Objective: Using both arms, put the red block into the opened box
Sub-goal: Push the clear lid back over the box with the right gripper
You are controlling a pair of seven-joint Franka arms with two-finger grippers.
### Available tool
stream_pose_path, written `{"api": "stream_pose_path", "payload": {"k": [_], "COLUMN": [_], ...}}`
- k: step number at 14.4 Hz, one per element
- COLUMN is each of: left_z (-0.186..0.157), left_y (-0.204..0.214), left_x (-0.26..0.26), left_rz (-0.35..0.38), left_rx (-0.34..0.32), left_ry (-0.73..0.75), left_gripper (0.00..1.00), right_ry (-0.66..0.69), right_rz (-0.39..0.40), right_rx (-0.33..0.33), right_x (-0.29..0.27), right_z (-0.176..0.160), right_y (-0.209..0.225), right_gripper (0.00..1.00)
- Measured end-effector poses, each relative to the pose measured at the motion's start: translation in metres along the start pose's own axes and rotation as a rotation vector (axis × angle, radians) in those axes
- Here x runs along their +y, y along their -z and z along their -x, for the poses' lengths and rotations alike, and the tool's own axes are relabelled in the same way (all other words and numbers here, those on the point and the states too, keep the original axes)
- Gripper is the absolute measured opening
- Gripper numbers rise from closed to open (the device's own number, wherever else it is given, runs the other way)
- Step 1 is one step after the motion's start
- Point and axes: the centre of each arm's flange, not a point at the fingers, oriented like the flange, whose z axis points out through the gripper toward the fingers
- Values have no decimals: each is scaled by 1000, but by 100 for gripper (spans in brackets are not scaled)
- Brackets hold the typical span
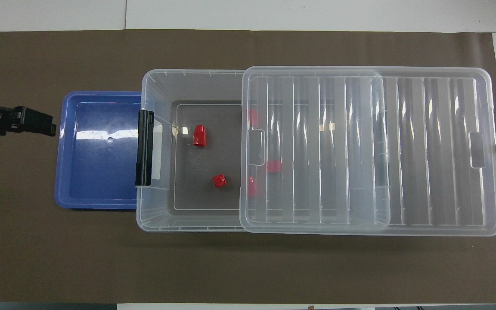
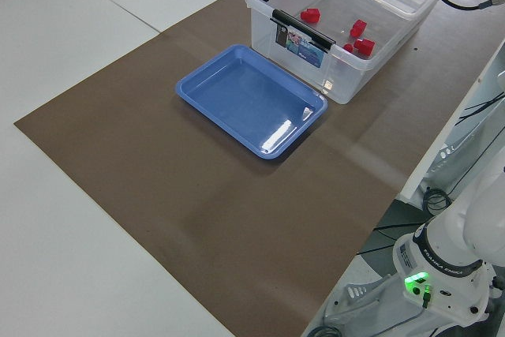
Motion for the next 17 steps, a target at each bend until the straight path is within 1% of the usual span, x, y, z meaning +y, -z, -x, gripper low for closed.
{"api": "stream_pose_path", "payload": {"k": [6,10,17], "left_z": [2,5,7], "left_y": [1,5,6], "left_x": [-4,-3,-3], "left_rz": [0,0,0], "left_rx": [-16,-16,-16], "left_ry": [0,-2,-2], "left_gripper": [100,100,100], "right_ry": [-17,-52,-123], "right_rz": [1,2,7], "right_rx": [-5,-10,-22], "right_x": [-52,-101,-169], "right_z": [-10,-15,-12], "right_y": [-3,-5,-10], "right_gripper": [1,1,1]}}
